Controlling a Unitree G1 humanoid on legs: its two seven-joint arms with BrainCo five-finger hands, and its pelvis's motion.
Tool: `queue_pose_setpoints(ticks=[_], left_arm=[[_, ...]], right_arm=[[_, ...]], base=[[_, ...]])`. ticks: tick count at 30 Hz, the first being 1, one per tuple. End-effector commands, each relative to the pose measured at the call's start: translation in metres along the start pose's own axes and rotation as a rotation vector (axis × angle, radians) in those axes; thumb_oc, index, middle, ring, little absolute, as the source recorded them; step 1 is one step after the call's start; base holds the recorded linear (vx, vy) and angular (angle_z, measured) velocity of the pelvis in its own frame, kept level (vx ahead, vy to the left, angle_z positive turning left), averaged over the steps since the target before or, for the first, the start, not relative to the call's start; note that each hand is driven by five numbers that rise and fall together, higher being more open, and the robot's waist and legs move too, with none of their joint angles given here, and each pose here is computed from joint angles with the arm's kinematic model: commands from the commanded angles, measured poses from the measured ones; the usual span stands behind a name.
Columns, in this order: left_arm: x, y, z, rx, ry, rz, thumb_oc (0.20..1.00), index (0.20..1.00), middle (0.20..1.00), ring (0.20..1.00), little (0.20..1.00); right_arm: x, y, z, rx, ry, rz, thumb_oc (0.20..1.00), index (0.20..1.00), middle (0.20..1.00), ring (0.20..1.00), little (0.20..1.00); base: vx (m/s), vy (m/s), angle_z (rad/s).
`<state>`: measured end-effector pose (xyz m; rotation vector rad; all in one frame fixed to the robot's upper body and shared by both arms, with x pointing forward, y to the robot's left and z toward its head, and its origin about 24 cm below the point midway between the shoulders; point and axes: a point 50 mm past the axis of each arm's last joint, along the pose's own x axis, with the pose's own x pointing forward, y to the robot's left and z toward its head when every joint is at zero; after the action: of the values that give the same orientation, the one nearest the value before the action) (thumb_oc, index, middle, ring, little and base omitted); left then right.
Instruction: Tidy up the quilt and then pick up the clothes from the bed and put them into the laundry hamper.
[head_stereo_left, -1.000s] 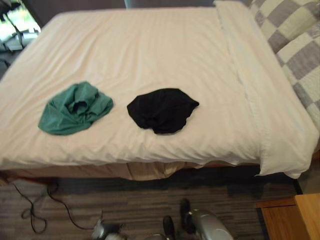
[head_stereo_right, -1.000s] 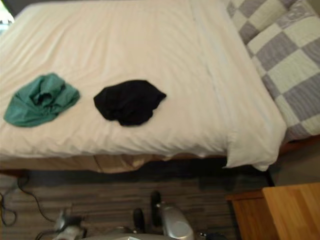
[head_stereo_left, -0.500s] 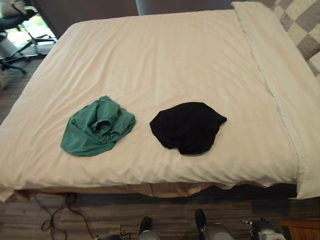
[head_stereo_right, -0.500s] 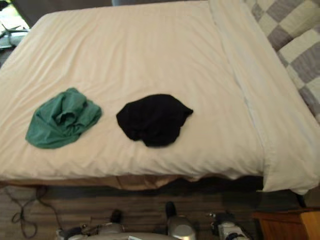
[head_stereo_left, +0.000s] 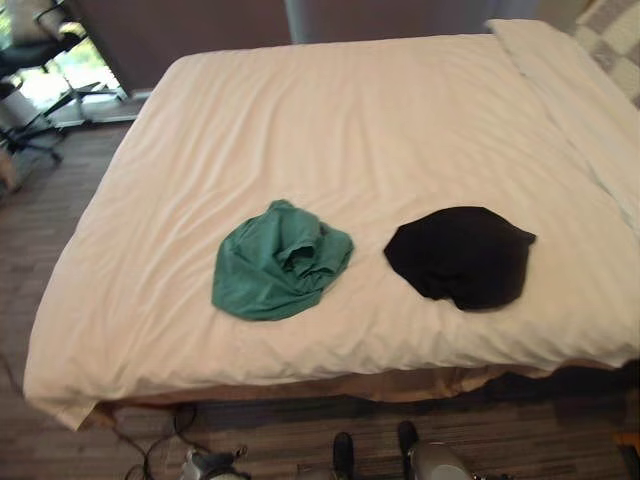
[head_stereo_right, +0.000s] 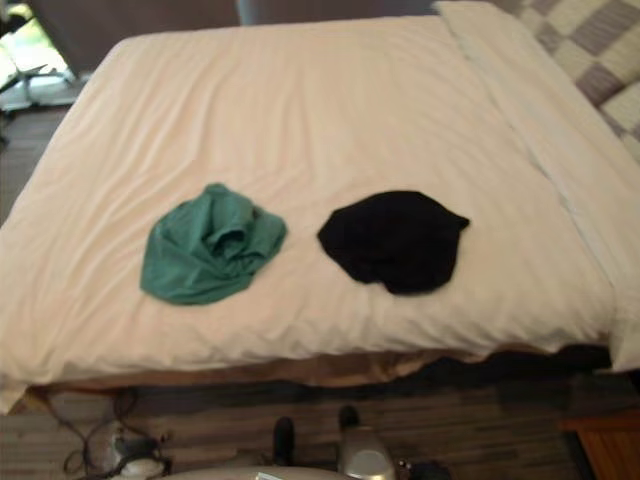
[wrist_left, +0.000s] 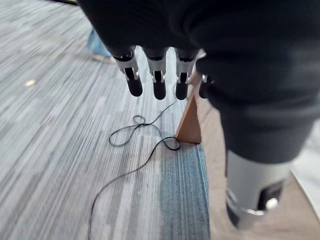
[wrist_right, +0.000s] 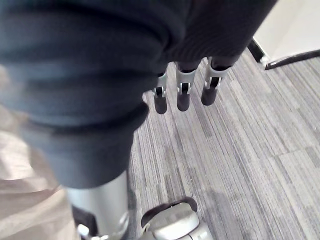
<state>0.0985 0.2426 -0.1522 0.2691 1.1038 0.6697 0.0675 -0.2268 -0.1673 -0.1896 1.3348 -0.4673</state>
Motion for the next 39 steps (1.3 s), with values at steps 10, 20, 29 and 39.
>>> queue_pose_setpoints(ticks=[10, 20, 29, 39], left_arm=[[-0.004, 0.088, 0.113, -0.520, -0.514, 0.340, 1.000, 1.000, 1.000, 1.000, 1.000], [-0.083, 0.163, 0.224, -0.349, -1.032, 0.496, 1.000, 1.000, 1.000, 1.000, 1.000], [-0.107, 0.119, 0.321, 0.042, -1.277, 0.350, 1.000, 1.000, 1.000, 1.000, 1.000], [-0.212, 0.126, 0.449, 0.072, -1.553, 0.420, 1.000, 1.000, 1.000, 1.000, 1.000]], right_arm=[[-0.027, -0.103, 0.104, 0.695, -0.505, -0.397, 1.000, 1.000, 1.000, 1.000, 1.000], [-0.151, -0.164, 0.226, 0.486, -1.178, -0.455, 1.000, 1.000, 1.000, 1.000, 1.000], [-0.199, -0.115, 0.332, 0.006, -1.280, -0.404, 1.000, 1.000, 1.000, 1.000, 1.000], [-0.274, -0.071, 0.415, -0.070, -1.353, -0.450, 1.000, 1.000, 1.000, 1.000, 1.000]], base=[[0.09, 0.015, 0.08], [0.07, 0.027, -0.03], [0.11, 0.012, -0.06], [-0.26, -0.173, -0.10]])
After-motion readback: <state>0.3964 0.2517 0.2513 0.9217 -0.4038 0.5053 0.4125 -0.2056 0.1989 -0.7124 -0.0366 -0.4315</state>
